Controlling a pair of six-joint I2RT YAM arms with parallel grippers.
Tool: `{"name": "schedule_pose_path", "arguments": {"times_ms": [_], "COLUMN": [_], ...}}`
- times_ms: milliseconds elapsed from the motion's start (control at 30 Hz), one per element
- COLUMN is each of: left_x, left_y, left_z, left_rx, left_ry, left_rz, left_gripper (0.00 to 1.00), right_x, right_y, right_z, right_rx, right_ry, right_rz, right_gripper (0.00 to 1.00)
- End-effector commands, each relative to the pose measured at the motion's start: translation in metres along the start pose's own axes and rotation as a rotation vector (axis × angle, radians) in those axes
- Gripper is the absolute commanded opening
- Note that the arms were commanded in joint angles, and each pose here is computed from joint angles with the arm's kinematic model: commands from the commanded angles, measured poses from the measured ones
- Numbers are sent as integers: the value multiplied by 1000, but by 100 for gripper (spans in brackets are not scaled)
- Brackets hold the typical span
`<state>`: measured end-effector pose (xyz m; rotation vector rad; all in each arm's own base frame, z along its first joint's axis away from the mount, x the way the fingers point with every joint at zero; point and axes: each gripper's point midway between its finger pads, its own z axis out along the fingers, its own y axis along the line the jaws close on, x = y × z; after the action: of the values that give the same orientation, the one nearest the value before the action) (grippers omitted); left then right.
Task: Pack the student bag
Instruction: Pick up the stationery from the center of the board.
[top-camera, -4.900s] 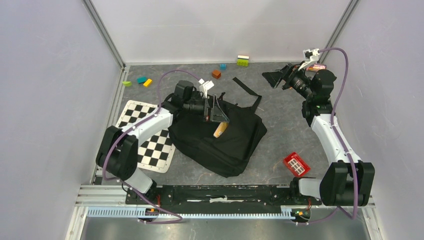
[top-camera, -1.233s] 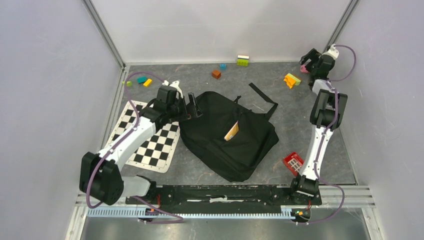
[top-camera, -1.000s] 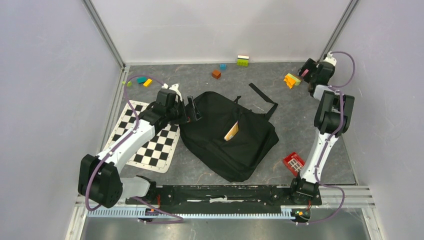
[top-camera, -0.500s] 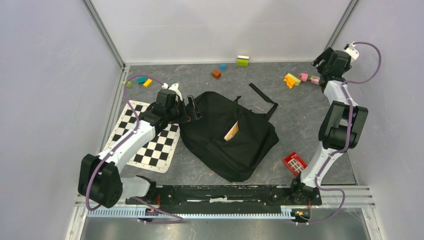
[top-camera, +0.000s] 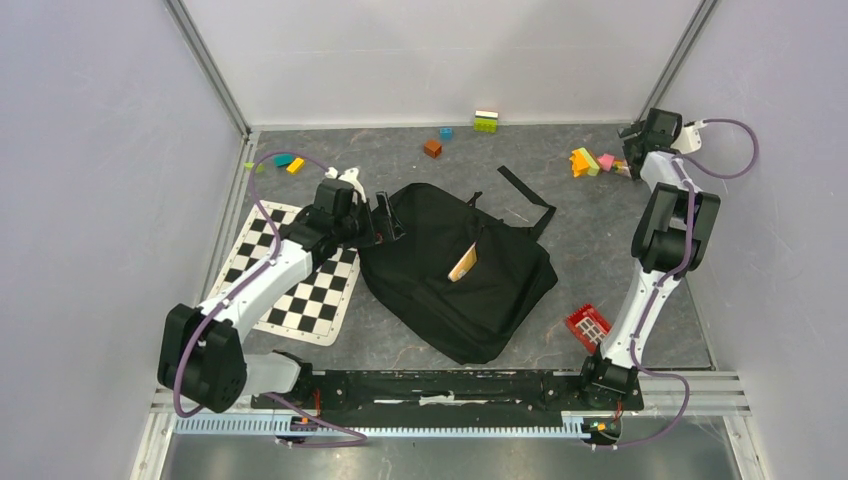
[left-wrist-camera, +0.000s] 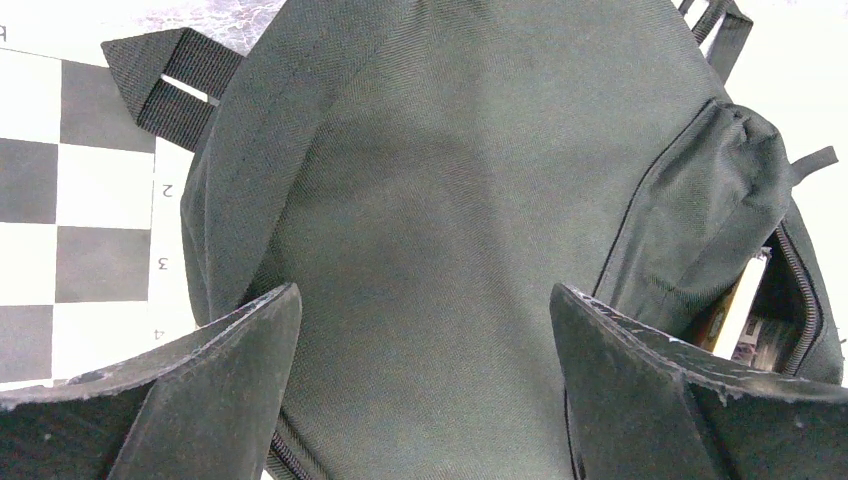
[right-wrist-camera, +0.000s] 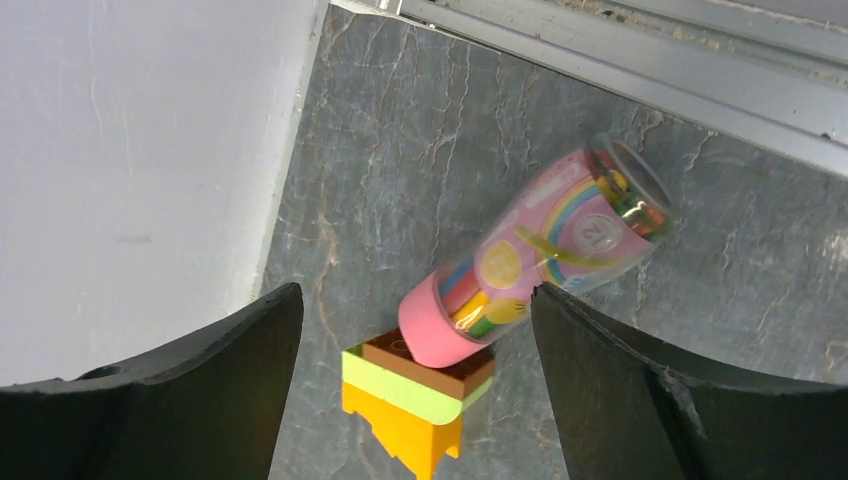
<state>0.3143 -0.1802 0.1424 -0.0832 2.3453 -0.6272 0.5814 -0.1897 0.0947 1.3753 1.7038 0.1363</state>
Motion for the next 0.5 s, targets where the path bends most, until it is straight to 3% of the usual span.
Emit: {"name": "schedule_pose_path", "arguments": {"times_ms": [0, 200, 467], "left_x": [-9, -10, -12], "left_y": [-1, 0, 1], "left_z": [6, 10, 12], "left_rx": [-3, -12, -25], "left_ry": [-26, -14, 11], "left_rz": [-23, -12, 21], "left_gripper": [100, 100, 100], "right_x": [-18, 17, 35], "right_y": [-2, -35, -52], "right_z": [-6, -9, -3], "right_rx": [86, 227, 300], "right_ry": [-41, 64, 87], "right_rz": [204, 334, 423], "right_gripper": [90, 91, 87]}}
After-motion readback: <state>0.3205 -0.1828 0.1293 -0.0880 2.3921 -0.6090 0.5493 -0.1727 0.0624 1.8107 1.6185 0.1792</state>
